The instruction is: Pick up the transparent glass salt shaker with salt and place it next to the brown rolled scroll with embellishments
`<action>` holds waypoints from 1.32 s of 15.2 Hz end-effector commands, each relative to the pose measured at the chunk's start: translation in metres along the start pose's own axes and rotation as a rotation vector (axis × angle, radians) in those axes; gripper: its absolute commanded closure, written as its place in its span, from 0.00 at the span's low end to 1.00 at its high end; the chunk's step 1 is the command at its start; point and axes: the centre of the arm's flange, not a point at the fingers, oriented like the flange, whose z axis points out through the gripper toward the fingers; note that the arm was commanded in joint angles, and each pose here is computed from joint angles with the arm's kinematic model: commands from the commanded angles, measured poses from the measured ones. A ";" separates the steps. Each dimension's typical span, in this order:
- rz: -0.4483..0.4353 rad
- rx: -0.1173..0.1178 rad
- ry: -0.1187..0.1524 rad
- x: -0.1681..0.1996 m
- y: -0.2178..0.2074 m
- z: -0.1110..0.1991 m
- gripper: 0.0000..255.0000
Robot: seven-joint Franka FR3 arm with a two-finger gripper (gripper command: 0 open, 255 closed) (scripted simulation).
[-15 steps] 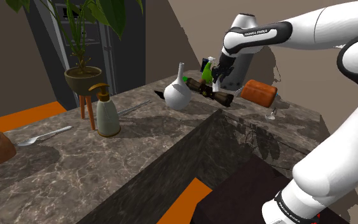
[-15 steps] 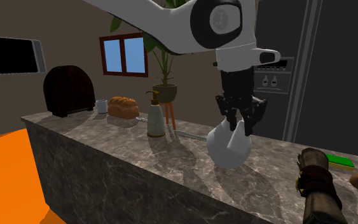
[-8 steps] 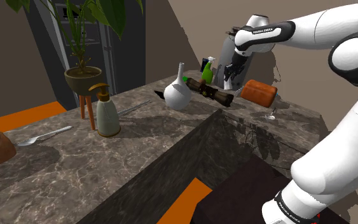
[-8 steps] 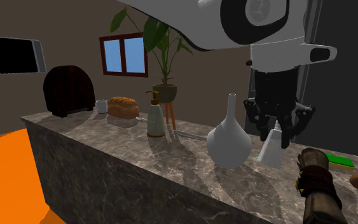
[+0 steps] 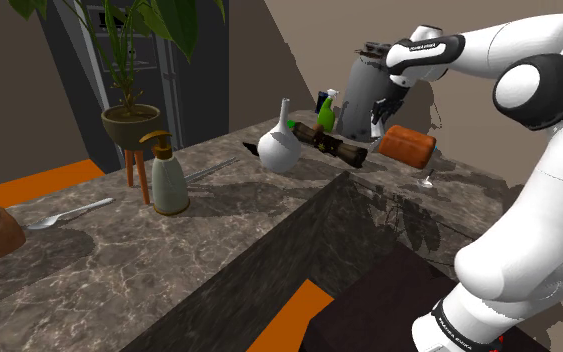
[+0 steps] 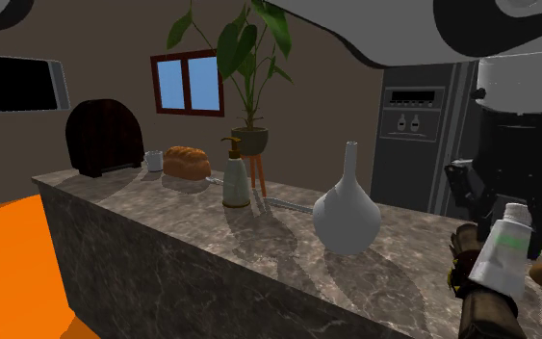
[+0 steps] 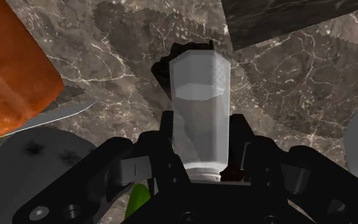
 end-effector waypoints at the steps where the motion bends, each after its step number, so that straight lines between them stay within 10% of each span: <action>1: -0.001 0.000 0.000 -0.001 0.026 0.003 1.00; 20: -0.001 0.000 0.000 -0.019 0.060 0.092 1.00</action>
